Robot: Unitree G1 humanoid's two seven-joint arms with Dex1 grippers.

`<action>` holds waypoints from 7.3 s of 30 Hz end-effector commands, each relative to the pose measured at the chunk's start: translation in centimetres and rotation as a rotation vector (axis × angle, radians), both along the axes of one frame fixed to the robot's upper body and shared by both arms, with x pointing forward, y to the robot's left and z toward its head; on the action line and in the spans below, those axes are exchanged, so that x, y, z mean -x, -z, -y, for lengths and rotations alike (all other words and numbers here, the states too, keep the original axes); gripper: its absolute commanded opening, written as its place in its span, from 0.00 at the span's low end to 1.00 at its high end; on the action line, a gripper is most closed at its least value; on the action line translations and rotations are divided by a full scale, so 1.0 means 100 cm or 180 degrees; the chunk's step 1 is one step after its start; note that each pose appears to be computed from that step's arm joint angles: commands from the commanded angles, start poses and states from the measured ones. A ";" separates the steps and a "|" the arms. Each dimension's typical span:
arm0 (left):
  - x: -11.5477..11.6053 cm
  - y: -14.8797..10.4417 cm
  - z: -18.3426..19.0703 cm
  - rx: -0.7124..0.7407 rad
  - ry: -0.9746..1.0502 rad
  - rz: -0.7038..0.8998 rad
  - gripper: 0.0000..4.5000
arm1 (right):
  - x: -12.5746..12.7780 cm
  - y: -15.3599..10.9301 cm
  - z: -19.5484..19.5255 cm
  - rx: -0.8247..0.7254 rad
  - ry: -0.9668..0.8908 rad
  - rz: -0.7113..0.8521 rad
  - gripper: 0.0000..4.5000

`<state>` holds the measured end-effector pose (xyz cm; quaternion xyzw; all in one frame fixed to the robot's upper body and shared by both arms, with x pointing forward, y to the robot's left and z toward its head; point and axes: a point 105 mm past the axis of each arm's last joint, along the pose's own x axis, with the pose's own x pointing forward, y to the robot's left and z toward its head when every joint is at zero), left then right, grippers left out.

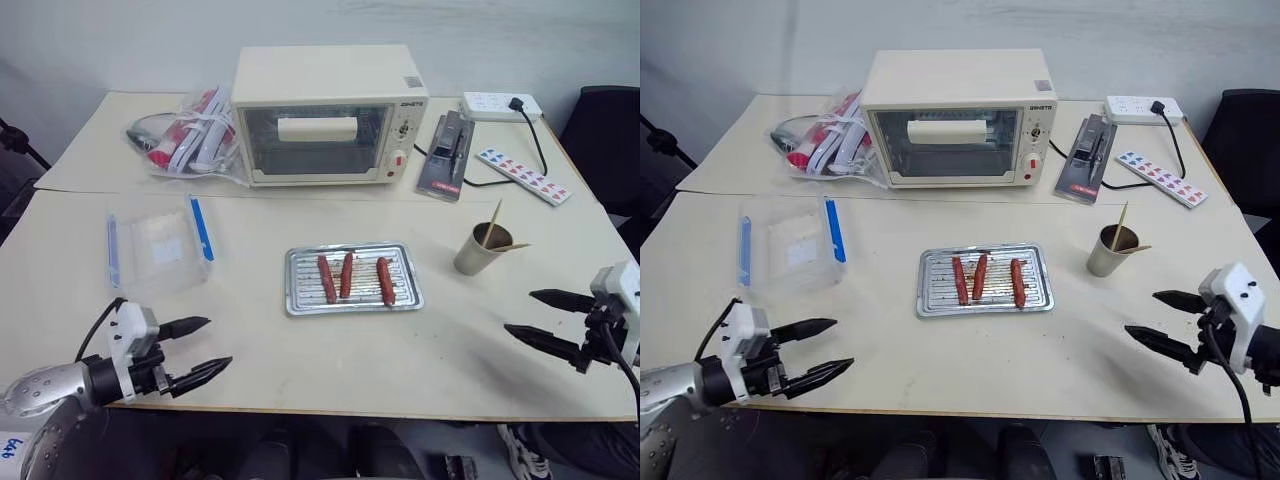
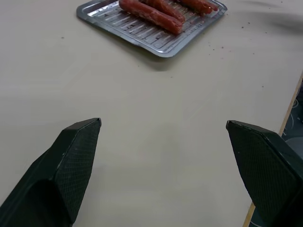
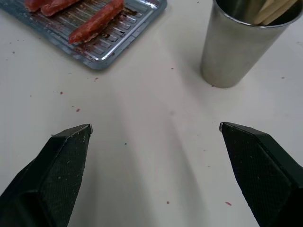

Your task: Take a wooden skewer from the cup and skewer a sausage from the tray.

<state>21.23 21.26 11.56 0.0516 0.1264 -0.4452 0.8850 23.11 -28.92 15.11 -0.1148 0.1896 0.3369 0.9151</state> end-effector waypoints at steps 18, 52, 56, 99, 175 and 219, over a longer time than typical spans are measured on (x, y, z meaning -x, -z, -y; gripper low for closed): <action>-0.006 -0.010 0.003 0.0050 0.0046 0.0006 0.99 | 0.002 -0.017 -0.002 -0.0024 0.0175 0.0263 1.00; -0.046 -0.107 0.105 0.0298 0.1862 0.0594 1.00 | -0.129 -0.090 -0.015 -0.0357 0.1179 0.0503 0.49; -0.058 -0.115 0.106 0.0303 0.1742 0.0753 1.00 | -0.139 -0.084 -0.013 -0.0404 0.1276 0.0431 0.49; -0.068 -0.123 0.131 0.0833 0.1302 0.1161 1.00 | -0.100 -0.207 -0.075 -0.1773 0.0849 0.0792 0.01; -0.109 -0.127 0.155 0.1243 0.0683 0.1492 0.00 | -0.082 -0.135 -0.201 -0.4225 0.0970 -0.1183 0.21; -0.083 -0.125 0.065 0.0172 0.0833 0.1155 0.00 | -0.083 0.002 -0.193 0.0020 0.0768 0.0374 0.43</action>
